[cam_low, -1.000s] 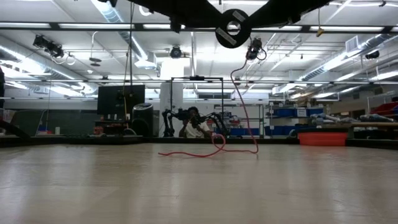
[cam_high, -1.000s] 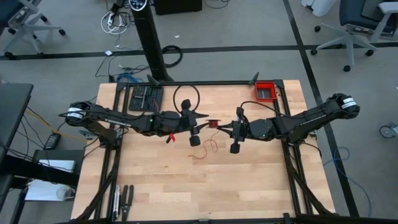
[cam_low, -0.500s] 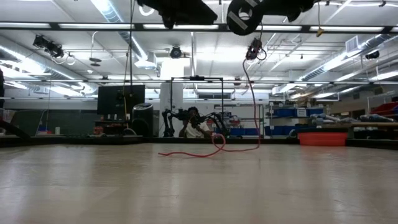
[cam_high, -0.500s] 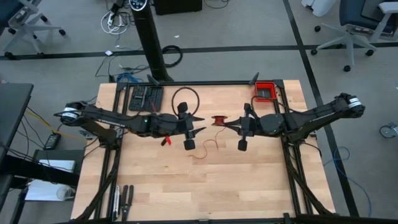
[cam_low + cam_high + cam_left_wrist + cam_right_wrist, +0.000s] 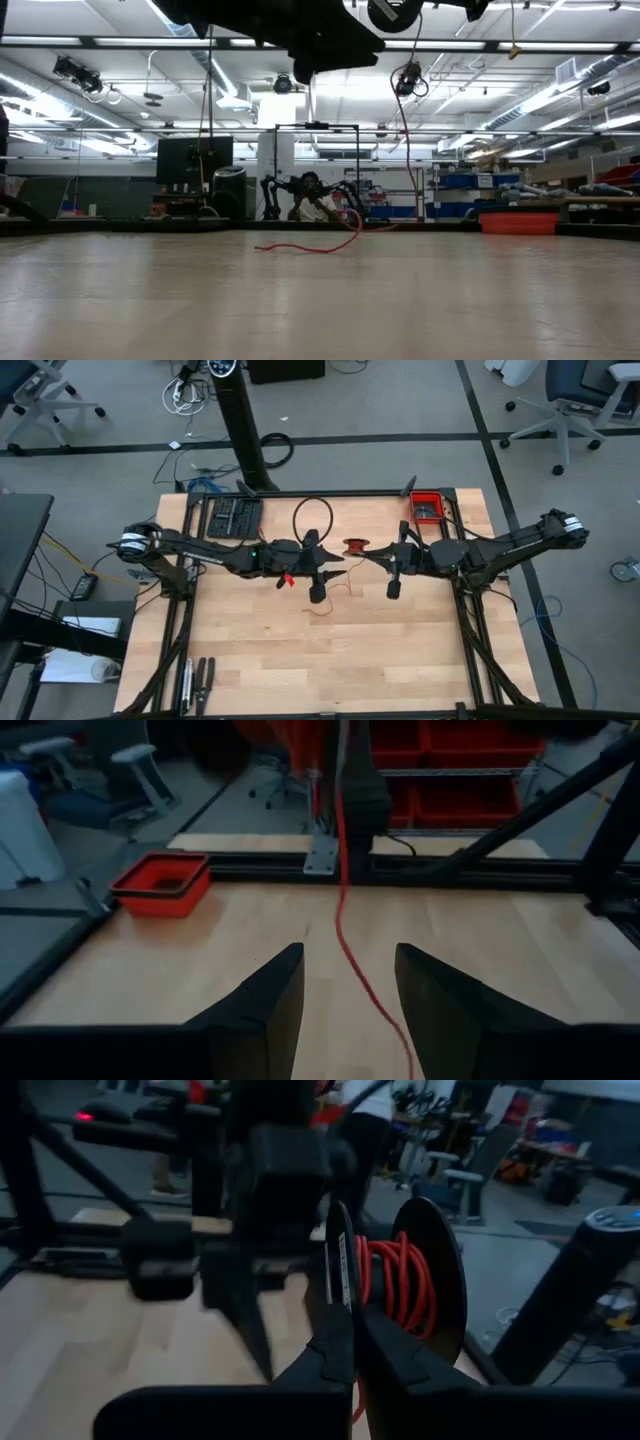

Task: Coil cords
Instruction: Coil the red wire on the black spool

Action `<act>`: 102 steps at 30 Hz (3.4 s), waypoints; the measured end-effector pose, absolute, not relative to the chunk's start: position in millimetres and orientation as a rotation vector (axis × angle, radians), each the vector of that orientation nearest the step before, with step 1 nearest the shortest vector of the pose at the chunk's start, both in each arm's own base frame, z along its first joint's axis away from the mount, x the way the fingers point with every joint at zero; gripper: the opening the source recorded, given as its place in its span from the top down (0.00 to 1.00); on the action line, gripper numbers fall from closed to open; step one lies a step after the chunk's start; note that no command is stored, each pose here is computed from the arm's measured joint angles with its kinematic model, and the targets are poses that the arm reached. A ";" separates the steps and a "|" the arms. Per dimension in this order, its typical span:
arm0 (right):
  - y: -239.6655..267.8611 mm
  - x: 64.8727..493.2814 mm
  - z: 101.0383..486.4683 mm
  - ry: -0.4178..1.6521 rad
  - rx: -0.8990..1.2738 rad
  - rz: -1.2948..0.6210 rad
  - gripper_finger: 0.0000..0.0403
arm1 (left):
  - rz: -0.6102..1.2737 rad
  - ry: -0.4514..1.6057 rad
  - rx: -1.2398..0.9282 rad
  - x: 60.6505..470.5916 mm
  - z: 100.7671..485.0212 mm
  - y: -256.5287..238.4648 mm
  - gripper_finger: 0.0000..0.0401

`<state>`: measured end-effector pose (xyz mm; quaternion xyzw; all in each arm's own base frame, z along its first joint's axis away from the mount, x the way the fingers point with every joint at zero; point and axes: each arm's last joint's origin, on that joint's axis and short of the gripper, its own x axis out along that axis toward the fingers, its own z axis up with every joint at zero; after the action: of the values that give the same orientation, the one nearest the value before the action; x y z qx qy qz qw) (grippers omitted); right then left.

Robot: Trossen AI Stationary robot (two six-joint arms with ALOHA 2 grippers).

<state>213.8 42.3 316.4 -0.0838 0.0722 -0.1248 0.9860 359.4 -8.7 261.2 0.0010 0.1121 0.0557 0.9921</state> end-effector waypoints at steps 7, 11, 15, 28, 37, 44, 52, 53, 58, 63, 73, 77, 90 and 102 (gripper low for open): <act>45.0 221.8 318.3 0.096 -0.207 -0.271 1.00 | 0.117 0.205 -0.020 368.9 249.8 -7.8 0.59; 46.8 228.0 314.3 0.105 -0.232 -0.279 1.00 | 0.163 0.190 -0.009 372.7 245.3 -6.6 0.61; 46.9 228.9 313.8 0.105 -0.235 -0.286 1.00 | 0.209 0.217 0.026 371.8 243.3 -5.1 0.84; 46.0 227.4 307.7 0.169 -0.247 -0.303 1.00 | 0.206 0.255 0.060 355.4 262.6 -2.1 1.00; 46.6 224.7 310.4 0.155 -0.233 -0.302 1.00 | 0.188 0.309 0.088 340.7 274.2 -4.3 1.00; 47.8 224.2 310.0 0.158 -0.236 -0.301 1.00 | 0.152 0.314 0.084 340.7 273.6 -5.8 1.00; 47.1 223.1 309.1 0.173 -0.244 -0.314 1.00 | 0.151 0.355 0.088 337.1 272.6 -5.6 1.00; 47.1 223.1 308.9 0.174 -0.244 -0.314 1.00 | 0.148 0.362 0.088 334.8 274.2 -5.6 1.00; 47.0 223.0 309.1 0.173 -0.244 -0.315 1.00 | 0.124 0.333 0.057 326.6 286.4 -6.6 1.00; 47.1 223.1 309.4 0.170 -0.243 -0.314 1.00 | 0.101 0.310 0.043 321.4 294.2 -8.5 1.00; 47.2 223.0 308.7 0.177 -0.246 -0.310 1.00 | 0.089 0.316 0.049 320.2 294.6 -11.2 1.00; 47.3 222.9 308.4 0.179 -0.248 -0.310 1.00 | 0.089 0.326 0.052 319.9 293.7 -11.1 1.00; 48.3 220.2 310.1 0.174 -0.241 -0.241 1.00 | 0.143 0.394 0.098 312.4 292.6 -9.1 1.00; 35.8 219.4 295.5 0.315 -0.048 -0.116 1.00 | 0.143 0.326 0.147 308.6 304.8 -9.0 1.00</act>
<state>219.4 35.8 295.5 -0.0237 0.1566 -0.0577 0.9857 308.6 -9.0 304.8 0.0730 0.1620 0.0710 0.9815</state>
